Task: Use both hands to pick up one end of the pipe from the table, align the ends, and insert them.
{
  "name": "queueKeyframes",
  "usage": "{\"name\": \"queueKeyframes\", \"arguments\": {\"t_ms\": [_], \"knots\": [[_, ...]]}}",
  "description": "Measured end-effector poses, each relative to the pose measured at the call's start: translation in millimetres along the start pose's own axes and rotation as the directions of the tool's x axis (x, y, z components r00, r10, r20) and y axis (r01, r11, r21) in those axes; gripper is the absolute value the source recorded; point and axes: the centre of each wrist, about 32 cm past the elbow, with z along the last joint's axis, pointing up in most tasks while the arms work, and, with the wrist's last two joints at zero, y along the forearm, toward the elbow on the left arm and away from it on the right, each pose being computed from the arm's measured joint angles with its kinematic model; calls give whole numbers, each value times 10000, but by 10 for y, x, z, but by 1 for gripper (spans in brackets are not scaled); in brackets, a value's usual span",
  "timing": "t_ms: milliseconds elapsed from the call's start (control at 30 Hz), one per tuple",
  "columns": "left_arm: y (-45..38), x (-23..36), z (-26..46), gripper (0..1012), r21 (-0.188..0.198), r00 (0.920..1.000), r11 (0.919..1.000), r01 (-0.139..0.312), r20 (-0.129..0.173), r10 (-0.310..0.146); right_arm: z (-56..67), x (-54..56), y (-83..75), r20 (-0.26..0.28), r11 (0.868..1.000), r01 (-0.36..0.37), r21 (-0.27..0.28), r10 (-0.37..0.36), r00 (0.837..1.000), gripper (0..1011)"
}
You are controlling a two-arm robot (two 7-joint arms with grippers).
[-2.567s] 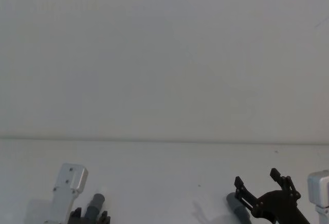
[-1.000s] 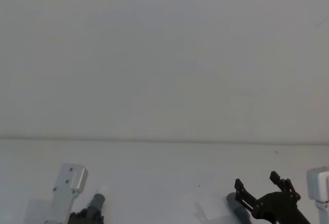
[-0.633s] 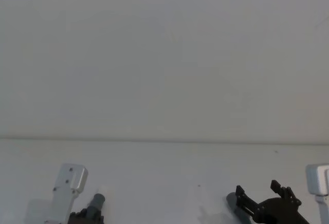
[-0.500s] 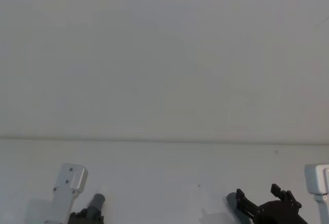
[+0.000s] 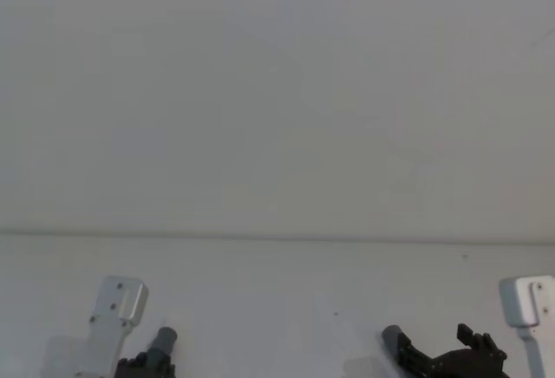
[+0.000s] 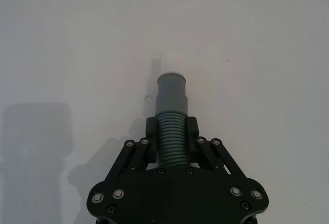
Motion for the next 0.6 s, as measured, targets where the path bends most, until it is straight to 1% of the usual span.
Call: {"name": "queueKeyframes", "arguments": {"t_ms": [267, 600], "knots": [[0, 0, 0, 293, 1, 10000, 10000, 0, 0, 0, 13, -15, 68, 147, 9994, 181, -311, -177, 9997, 1004], [0, 0, 0, 293, 0, 10000, 10000, 1, -1, -1, 25, -19, 163, 80, 9967, 328, -748, -323, 9994, 1004]]}}
